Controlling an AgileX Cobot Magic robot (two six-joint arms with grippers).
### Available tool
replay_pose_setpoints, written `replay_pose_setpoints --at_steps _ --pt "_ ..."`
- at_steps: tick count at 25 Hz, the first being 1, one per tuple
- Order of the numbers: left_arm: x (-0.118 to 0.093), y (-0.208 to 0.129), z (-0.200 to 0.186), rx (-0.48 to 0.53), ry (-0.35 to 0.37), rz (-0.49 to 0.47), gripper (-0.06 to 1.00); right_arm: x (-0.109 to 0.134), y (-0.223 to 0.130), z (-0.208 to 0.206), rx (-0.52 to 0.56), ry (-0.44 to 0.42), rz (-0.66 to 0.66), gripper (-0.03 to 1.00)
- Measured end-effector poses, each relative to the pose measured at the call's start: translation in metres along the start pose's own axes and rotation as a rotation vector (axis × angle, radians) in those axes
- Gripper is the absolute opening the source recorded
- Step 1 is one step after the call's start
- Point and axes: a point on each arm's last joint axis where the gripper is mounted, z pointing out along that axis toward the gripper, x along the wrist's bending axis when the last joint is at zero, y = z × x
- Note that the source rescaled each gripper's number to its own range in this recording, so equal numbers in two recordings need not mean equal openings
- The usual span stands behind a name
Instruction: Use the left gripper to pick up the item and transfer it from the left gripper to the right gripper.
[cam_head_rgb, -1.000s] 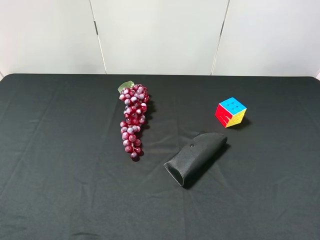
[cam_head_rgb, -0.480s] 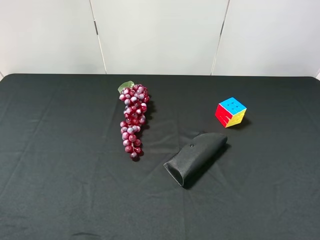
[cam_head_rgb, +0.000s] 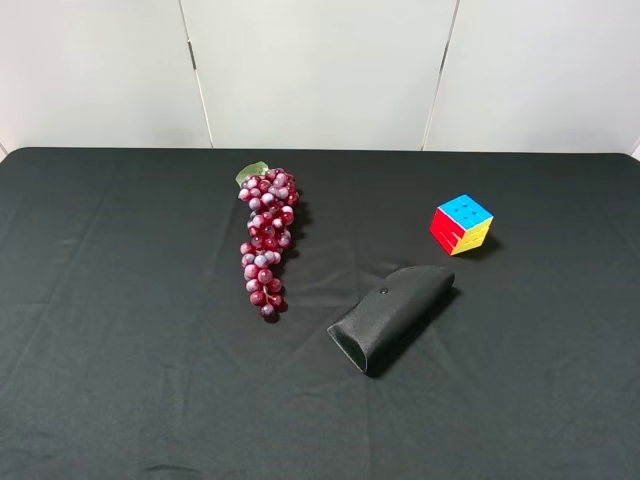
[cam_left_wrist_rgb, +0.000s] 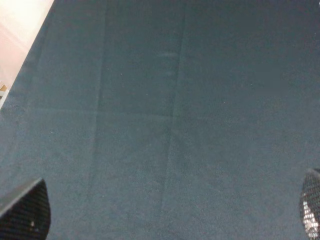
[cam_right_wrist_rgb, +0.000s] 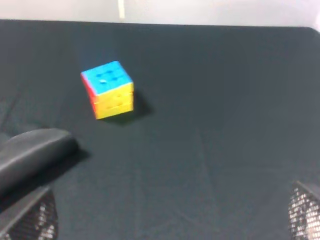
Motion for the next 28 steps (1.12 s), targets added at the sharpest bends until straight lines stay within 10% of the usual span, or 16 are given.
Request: replay_pose_setpoints --at_steps 28 --pt "0.0 0.0 0.0 0.0 0.0 0.0 1.0 0.0001 0.0002 0.0001 -0.002 -0.029 0.013 0.99"
